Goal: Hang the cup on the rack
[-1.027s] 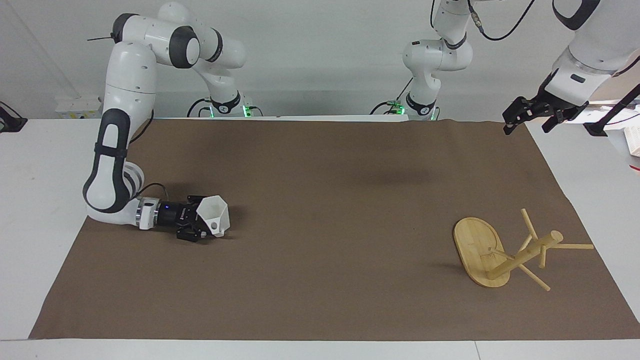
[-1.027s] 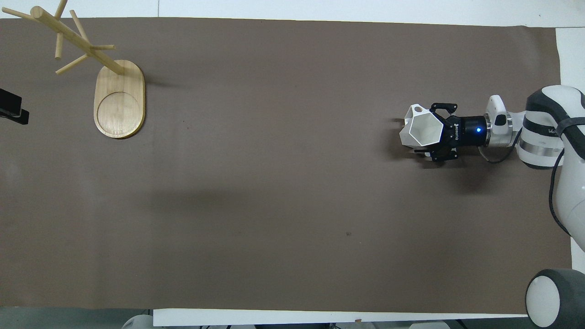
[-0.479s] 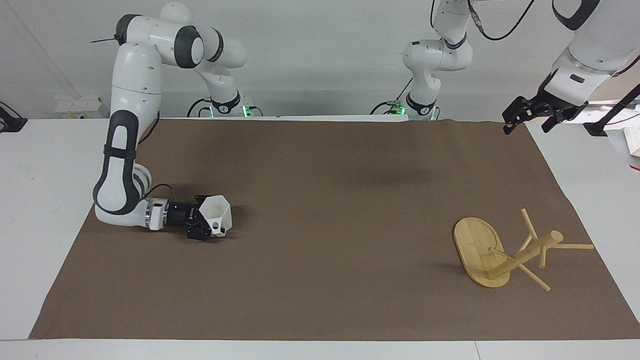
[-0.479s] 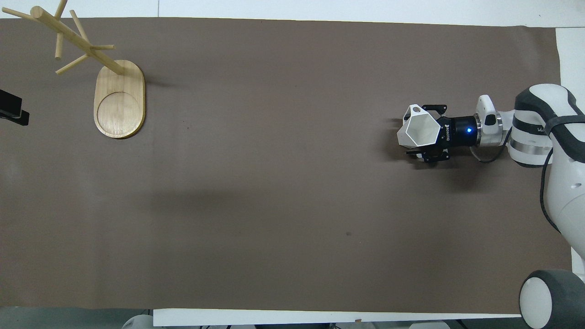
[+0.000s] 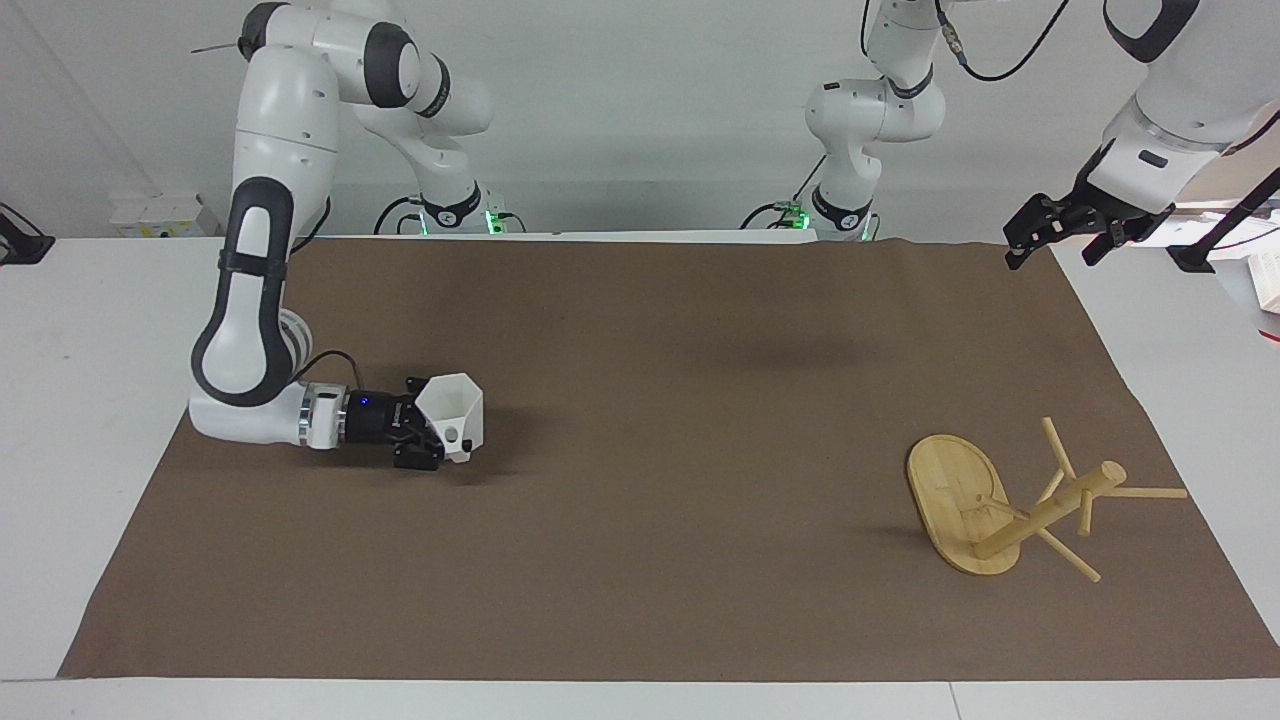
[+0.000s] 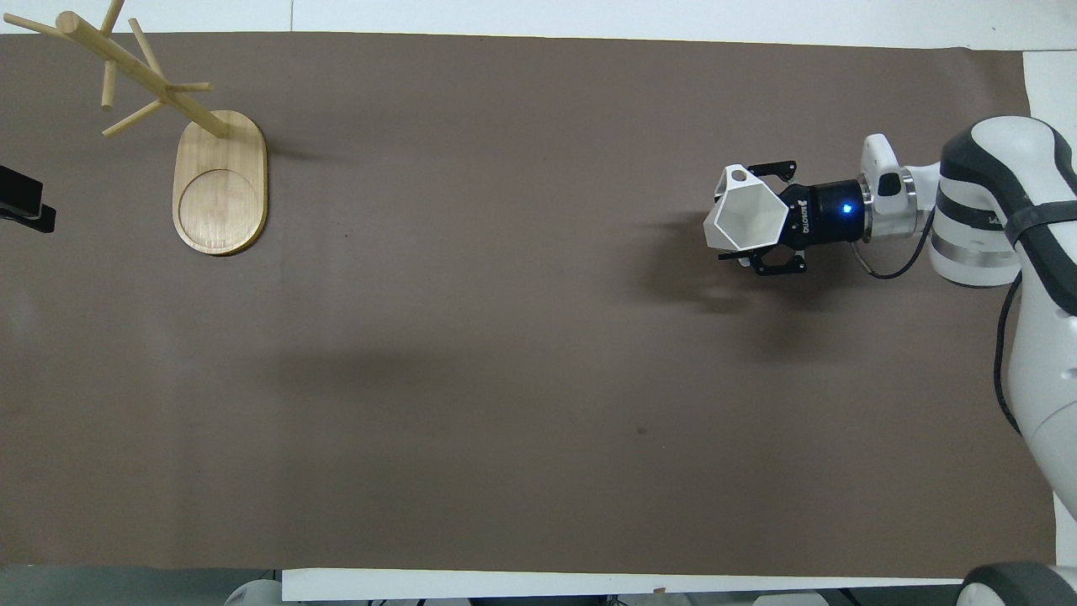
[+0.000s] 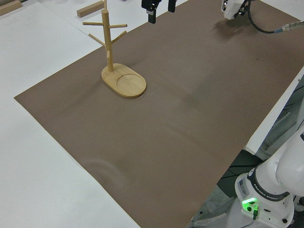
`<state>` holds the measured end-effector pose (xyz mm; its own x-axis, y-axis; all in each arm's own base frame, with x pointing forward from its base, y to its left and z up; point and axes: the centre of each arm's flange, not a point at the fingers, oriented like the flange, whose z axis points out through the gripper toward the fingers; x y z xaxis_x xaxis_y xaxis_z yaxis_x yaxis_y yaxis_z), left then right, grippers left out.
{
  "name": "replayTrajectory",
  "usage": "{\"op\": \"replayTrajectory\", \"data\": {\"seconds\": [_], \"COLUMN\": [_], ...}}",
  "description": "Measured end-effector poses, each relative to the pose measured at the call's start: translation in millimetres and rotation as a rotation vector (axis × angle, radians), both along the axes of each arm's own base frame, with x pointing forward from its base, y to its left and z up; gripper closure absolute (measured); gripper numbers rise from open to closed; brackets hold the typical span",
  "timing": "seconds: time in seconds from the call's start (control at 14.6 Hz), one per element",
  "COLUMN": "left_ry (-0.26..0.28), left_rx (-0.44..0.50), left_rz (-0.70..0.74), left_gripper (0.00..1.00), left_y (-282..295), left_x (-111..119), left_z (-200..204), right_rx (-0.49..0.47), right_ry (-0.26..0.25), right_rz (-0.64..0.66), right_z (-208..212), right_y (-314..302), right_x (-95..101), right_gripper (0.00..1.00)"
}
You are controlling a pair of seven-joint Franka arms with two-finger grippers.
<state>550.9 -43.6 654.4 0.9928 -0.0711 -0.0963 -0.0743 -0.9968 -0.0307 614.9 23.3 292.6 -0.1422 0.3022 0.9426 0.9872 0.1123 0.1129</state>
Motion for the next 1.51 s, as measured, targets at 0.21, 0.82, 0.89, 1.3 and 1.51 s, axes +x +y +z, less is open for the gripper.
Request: {"op": "replayTrajectory", "data": {"seconds": [0.21,0.82,0.89,1.3,1.51], "left_ry": [-0.047,-0.256,-0.241,-0.184,-0.157], "left_rx": [-0.007,-0.137,-0.156,-0.238,-0.23], "left_rz": [0.064,0.257,0.281,0.373,0.384], "left_gripper": [0.0,0.0,0.0,0.0,0.0], "left_y": [-7,-243,-257,-277,-301], "left_x": [4,-26,-31,-33,-29], "left_z": [-1,-51,-56,-63,-94], "right_rx": [-0.038,-0.107,-0.109,-0.139,-0.145], "right_ry": [0.012,0.07,0.076,0.079,0.083], "right_rz": [-0.027,-0.258,-0.281,-0.318,-0.326], "right_z": [51,112,107,95,92], "right_y": [76,250,264,275,272], "right_x": [6.0,-23.8,-31.2,-41.4,-41.2], "right_gripper": [0.23,0.23,0.23,0.23,0.23]}}
